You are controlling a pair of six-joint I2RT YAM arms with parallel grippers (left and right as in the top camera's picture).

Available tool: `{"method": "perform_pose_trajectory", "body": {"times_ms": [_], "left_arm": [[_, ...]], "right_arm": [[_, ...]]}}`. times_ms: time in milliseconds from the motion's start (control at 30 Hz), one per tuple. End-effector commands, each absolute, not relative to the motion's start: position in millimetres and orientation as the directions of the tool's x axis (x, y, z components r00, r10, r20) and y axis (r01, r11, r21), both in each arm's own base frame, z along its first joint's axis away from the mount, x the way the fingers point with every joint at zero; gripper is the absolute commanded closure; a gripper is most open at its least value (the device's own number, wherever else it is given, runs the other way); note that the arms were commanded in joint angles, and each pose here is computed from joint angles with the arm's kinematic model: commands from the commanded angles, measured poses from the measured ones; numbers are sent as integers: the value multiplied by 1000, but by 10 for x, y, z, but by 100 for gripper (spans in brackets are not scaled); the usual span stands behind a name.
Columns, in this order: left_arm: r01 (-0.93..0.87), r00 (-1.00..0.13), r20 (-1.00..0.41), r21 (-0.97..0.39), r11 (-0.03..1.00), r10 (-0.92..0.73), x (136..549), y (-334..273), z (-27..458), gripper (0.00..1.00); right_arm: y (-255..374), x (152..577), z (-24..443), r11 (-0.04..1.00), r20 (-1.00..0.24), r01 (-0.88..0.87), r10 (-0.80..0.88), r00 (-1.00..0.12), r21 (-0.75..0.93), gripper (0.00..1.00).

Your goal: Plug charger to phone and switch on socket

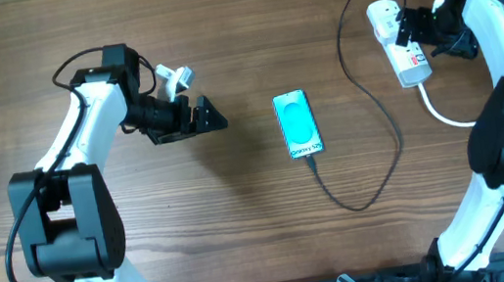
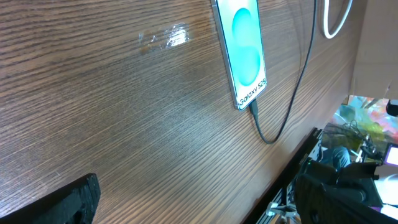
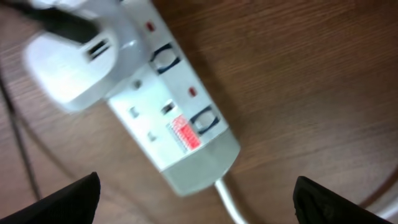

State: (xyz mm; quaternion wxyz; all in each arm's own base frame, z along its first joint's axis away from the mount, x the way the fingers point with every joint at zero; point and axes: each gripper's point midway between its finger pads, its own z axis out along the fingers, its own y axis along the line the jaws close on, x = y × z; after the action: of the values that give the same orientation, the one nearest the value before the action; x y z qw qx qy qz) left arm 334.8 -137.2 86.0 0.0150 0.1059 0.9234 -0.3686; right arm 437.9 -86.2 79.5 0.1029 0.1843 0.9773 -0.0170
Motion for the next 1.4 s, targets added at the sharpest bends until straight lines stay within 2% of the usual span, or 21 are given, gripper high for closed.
{"method": "perform_pose_trajectory", "body": {"times_ms": [0,167,600,867,933,1100,1367], "left_arm": [[202,-978,-97,-680,705,187,3337,-1362,817,0],[203,-977,-97,-680,705,187,3339,-1362,818,0],[203,-977,-97,-680,705,187,3339,-1362,818,0],[202,-977,-97,-680,705,187,3338,-1362,818,0],[202,-978,-97,-680,705,187,3338,-1362,818,0],[202,-977,-97,-680,705,187,3338,-1362,818,0],[203,-977,-97,-680,705,187,3339,-1362,818,0]], "right_arm": [[-1050,4411,610,916,-200,401,390,-899,-20,0],[-1323,4500,505,861,-246,507,487,-838,-23,0],[-1420,4805,402,860,-381,511,478,-791,17,0],[-1369,4658,104,861,-355,509,480,-802,14,0],[-1290,4669,66,868,-345,493,480,-807,55,0],[-1269,4674,63,869,-341,490,482,-807,67,0],[-1313,4819,125,870,-402,486,475,-783,81,0]]}}
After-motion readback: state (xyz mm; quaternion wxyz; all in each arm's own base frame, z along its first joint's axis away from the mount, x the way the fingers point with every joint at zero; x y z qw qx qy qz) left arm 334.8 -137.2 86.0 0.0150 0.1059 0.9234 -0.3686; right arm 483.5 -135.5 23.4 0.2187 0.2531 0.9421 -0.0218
